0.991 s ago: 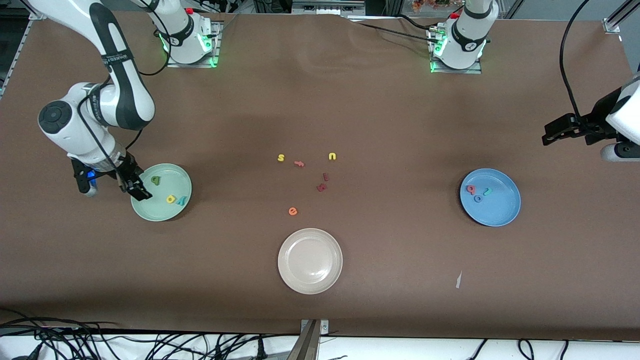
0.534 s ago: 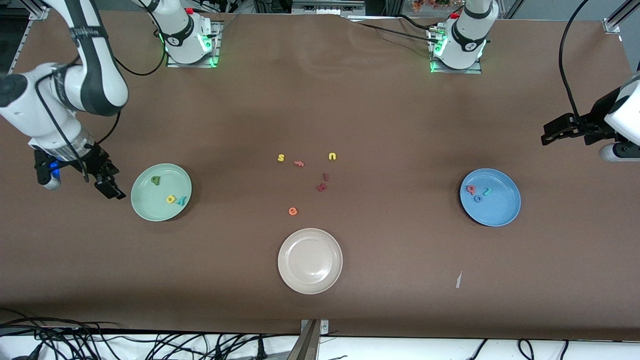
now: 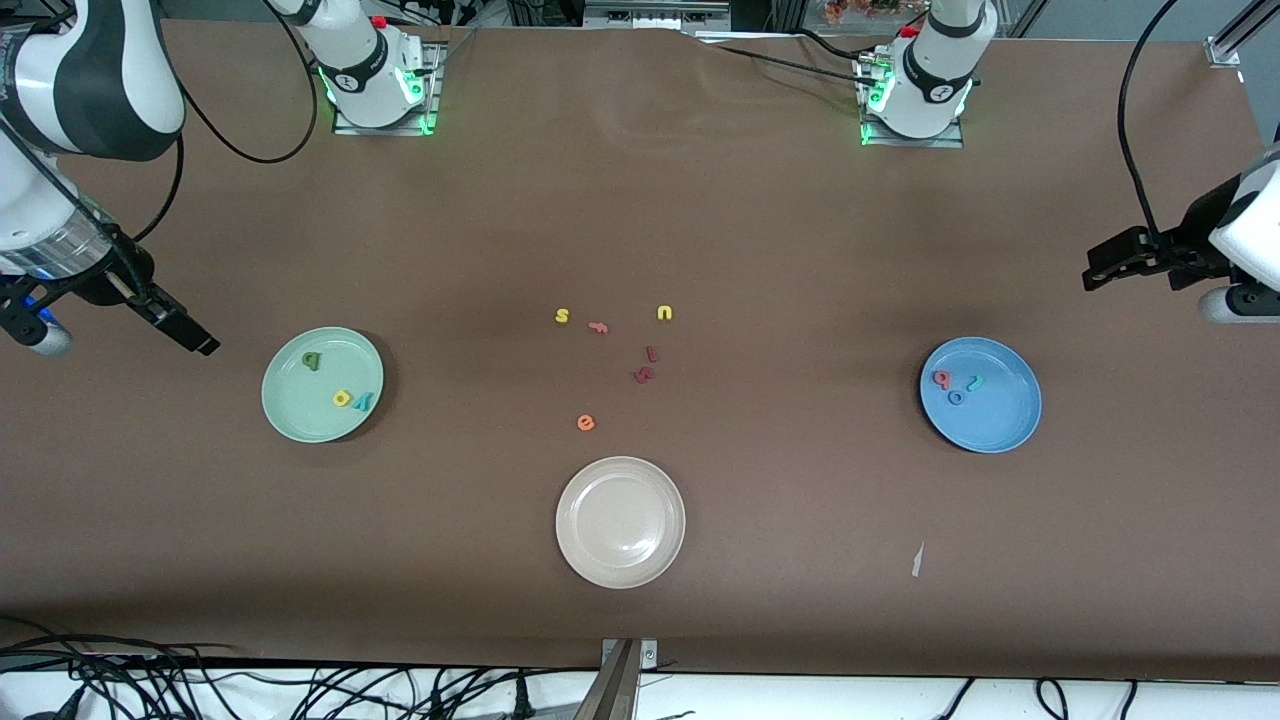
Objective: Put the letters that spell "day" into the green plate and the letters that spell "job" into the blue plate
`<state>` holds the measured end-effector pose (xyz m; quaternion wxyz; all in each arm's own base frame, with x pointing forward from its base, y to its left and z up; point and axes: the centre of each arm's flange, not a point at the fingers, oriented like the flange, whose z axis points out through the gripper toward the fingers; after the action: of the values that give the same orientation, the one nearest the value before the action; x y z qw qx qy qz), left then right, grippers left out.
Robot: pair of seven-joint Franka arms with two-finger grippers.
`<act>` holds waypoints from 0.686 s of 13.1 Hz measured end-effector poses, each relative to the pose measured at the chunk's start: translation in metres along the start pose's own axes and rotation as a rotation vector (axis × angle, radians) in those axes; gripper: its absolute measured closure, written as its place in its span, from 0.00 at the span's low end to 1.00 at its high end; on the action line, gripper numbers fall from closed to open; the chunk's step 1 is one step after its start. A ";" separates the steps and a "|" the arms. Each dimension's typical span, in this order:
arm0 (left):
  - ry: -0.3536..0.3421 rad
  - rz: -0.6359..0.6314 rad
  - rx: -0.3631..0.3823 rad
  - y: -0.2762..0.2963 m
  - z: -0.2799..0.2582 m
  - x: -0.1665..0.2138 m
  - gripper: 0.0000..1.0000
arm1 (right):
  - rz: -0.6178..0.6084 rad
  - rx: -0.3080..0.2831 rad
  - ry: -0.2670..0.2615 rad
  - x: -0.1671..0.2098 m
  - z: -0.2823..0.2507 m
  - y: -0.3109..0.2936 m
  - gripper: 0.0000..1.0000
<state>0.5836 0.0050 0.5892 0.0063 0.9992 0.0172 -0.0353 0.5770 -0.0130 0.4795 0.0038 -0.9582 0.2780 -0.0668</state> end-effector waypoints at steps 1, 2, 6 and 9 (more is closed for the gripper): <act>0.000 0.000 0.000 0.000 0.000 0.000 0.00 | -0.108 -0.043 0.004 -0.002 -0.001 -0.002 0.00; 0.000 0.000 0.000 0.000 0.000 0.000 0.00 | -0.208 -0.073 -0.010 -0.004 -0.002 -0.003 0.00; 0.000 0.000 0.000 0.000 0.000 0.000 0.00 | -0.164 0.059 -0.063 0.004 -0.009 -0.001 0.00; 0.000 0.000 0.000 0.000 0.000 0.000 0.00 | -0.130 0.076 -0.081 0.012 0.000 0.006 0.00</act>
<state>0.5836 0.0051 0.5892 0.0063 0.9992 0.0173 -0.0354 0.5841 -0.0245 0.4803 0.0469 -0.9754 0.2120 -0.0388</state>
